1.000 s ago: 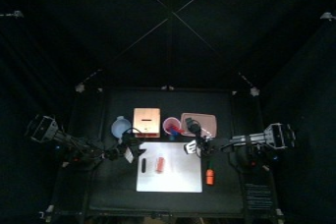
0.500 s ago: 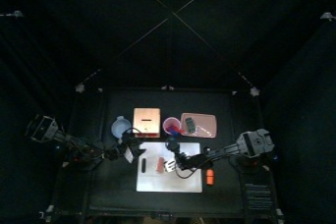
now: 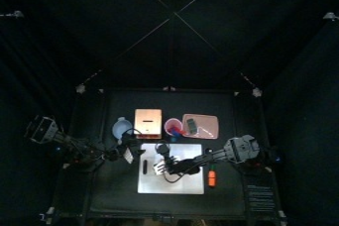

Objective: Put salmon sushi on plate

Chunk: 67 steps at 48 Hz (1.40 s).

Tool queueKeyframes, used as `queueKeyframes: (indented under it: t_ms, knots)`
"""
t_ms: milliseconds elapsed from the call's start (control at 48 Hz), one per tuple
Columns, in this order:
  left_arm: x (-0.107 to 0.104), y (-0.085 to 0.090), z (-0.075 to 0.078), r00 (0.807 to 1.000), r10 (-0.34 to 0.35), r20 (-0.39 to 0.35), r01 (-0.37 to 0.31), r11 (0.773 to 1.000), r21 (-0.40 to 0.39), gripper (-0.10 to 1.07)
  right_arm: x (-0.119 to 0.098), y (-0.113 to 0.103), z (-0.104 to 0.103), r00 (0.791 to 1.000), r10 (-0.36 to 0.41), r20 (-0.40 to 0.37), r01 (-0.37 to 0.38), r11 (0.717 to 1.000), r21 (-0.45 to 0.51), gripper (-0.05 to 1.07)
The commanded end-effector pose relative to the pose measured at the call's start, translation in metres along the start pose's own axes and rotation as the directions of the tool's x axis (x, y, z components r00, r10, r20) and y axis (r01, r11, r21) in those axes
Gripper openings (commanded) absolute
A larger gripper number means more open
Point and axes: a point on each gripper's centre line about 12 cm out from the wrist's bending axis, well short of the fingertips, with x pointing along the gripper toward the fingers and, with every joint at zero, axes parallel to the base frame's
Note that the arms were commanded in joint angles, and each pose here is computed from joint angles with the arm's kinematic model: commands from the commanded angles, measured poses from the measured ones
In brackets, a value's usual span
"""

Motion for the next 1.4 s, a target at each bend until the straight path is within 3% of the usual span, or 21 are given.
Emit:
queueKeyframes:
  t_ms: [0,250,458,562,667,833,1000,1250,1375]
  knots:
    - [-0.002,-0.001,0.006,1.000,-0.009,0.018,0.010,1.000,-0.011,0.91,-0.012,0.011,0.010,0.999,0.031,0.011,-0.031,0.999,0.021,1.03]
    - [-0.007,0.001,0.008,0.999,-0.018,0.030,0.018,1.000,-0.020,0.91,-0.001,0.010,0.005,1.000,-0.008,-0.005,0.008,1.000,0.023,0.97]
    - [-0.007,0.002,0.008,0.999,-0.015,0.030,0.016,1.000,-0.024,0.91,-0.004,0.006,0.004,0.999,-0.039,-0.004,0.039,0.999,0.015,0.76]
    - [-0.006,0.003,0.009,0.999,-0.011,0.033,0.012,1.000,-0.027,0.91,-0.014,0.005,0.007,0.999,-0.043,0.007,0.043,0.999,0.011,0.68]
    - [-0.006,0.004,0.009,0.999,-0.008,0.032,0.009,1.000,-0.028,0.91,-0.029,0.000,0.010,0.998,-0.056,0.017,0.056,0.998,0.006,0.68]
    - [-0.006,0.004,0.009,1.000,-0.004,0.029,0.005,0.999,-0.037,0.91,-0.072,-0.014,0.001,0.999,-0.044,0.020,0.044,0.999,-0.017,0.68]
    - [-0.005,0.006,0.010,1.000,0.003,0.031,-0.002,0.999,-0.044,0.91,-0.106,-0.043,-0.003,0.998,-0.055,0.004,0.055,0.998,-0.006,0.68]
    - [-0.004,0.007,0.011,0.999,0.011,0.034,-0.009,0.999,-0.048,0.91,-0.125,-0.095,-0.008,0.994,-0.106,-0.027,0.106,0.994,0.013,0.68]
    - [-0.004,0.008,0.012,0.999,0.015,0.035,-0.013,0.999,-0.050,0.91,-0.129,-0.125,0.001,0.991,-0.134,-0.016,0.135,0.990,0.043,0.68]
